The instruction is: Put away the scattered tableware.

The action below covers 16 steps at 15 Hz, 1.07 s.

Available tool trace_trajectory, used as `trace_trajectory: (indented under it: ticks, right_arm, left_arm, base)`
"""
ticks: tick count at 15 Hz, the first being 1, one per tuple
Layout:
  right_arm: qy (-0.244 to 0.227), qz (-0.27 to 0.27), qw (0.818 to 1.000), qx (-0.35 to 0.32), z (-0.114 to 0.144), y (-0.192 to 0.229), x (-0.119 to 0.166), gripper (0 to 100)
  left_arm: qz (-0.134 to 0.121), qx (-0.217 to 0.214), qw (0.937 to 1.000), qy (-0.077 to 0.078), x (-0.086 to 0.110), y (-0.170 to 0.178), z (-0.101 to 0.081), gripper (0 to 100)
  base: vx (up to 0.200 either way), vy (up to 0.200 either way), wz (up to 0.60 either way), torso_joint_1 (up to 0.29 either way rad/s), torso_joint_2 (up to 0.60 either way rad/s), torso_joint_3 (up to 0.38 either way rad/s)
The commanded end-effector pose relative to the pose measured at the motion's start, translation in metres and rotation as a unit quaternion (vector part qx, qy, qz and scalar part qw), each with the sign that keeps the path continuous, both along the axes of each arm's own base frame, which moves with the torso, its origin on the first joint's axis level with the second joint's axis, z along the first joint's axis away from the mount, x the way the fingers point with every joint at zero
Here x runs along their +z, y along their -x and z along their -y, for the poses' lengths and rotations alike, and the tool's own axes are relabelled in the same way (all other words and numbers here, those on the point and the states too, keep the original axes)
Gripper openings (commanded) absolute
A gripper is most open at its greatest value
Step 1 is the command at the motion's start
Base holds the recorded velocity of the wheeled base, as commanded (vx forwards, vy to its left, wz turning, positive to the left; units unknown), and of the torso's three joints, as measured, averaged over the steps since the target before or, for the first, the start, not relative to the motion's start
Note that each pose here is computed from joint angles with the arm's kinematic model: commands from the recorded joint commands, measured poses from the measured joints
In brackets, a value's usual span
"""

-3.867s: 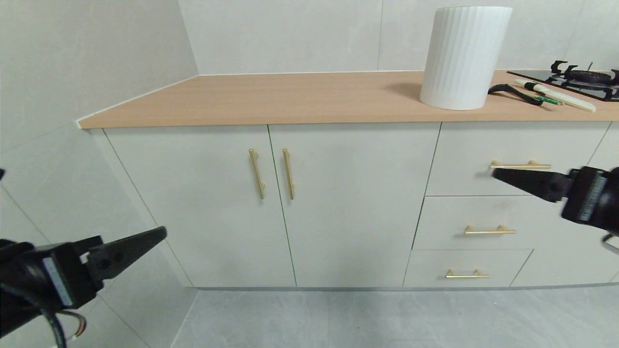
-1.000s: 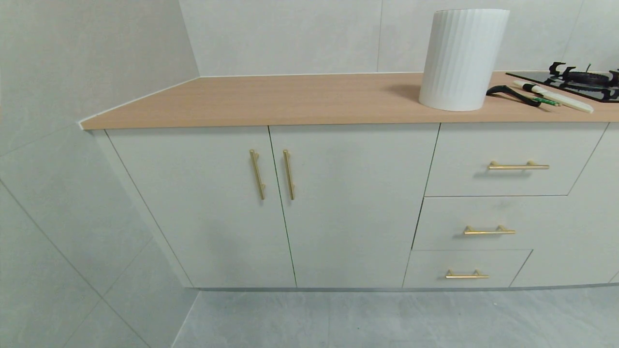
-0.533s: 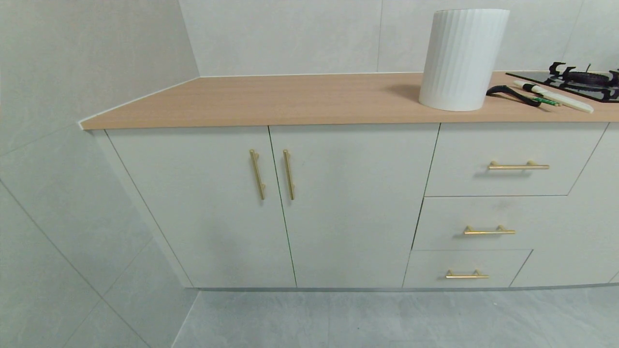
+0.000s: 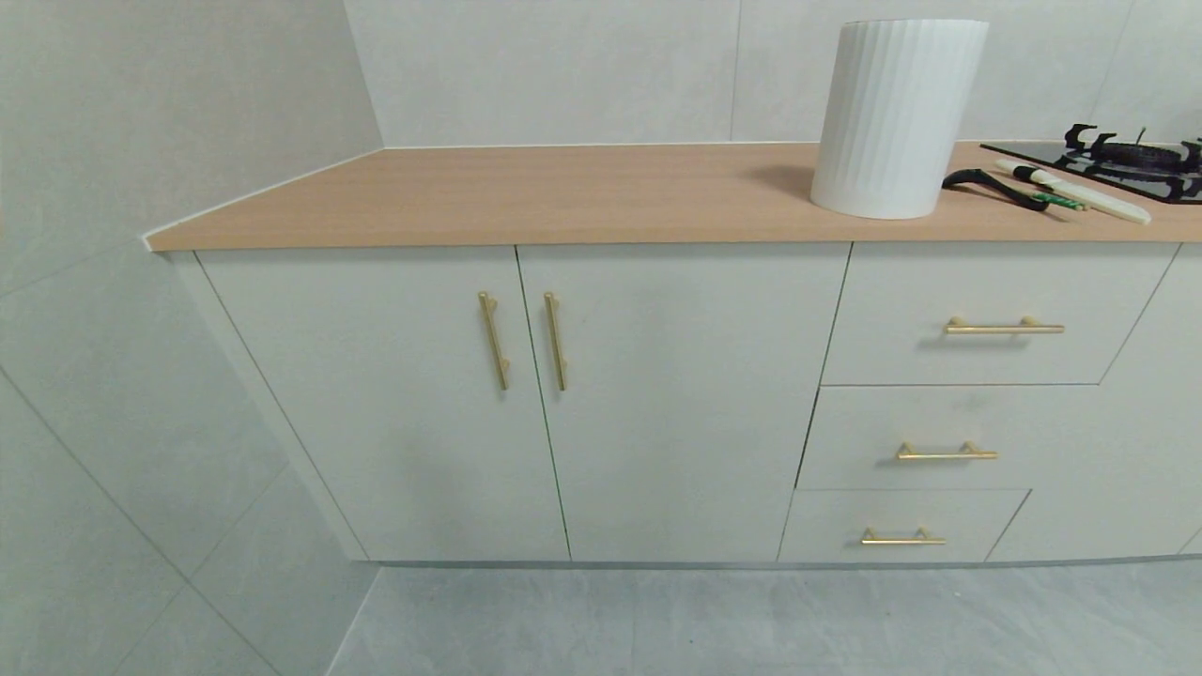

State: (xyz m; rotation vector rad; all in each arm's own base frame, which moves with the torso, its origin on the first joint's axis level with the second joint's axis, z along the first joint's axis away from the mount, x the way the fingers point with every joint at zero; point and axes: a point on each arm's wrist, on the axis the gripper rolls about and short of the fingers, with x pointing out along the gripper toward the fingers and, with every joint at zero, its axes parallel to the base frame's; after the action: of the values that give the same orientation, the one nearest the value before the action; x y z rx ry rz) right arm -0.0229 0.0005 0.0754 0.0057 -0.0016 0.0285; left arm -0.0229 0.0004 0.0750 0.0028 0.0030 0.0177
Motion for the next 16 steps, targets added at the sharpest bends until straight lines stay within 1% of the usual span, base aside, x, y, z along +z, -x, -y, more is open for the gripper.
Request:
trace_trajectory:
  ticks: [1,11,16]
  right_arm:
    - [0.000,-0.001,1.000,0.001,0.0000,-0.0001,0.0000,100]
    - [0.000,-0.001,1.000,0.001,0.0000,-0.0001,0.0000,100]
    - [0.000,-0.001,1.000,0.000,0.0000,-0.0001,0.0000,100]
  left_arm:
    - [-0.001,0.000,1.0000,-0.001,0.0000,-0.0001,0.0000,100]
    - [-0.001,0.000,1.0000,0.000,0.0000,-0.0001,0.0001,100]
    - [-0.001,0.000,1.0000,0.000,0.0000,-0.0001,0.0001,100]
  base:
    - [0.000,-0.200,0.00,0.002,0.02,0.002]
    - [0.000,-0.200,0.00,0.002,0.00,0.005]
    - [0.000,0.000,0.00,0.000,0.00,0.000]
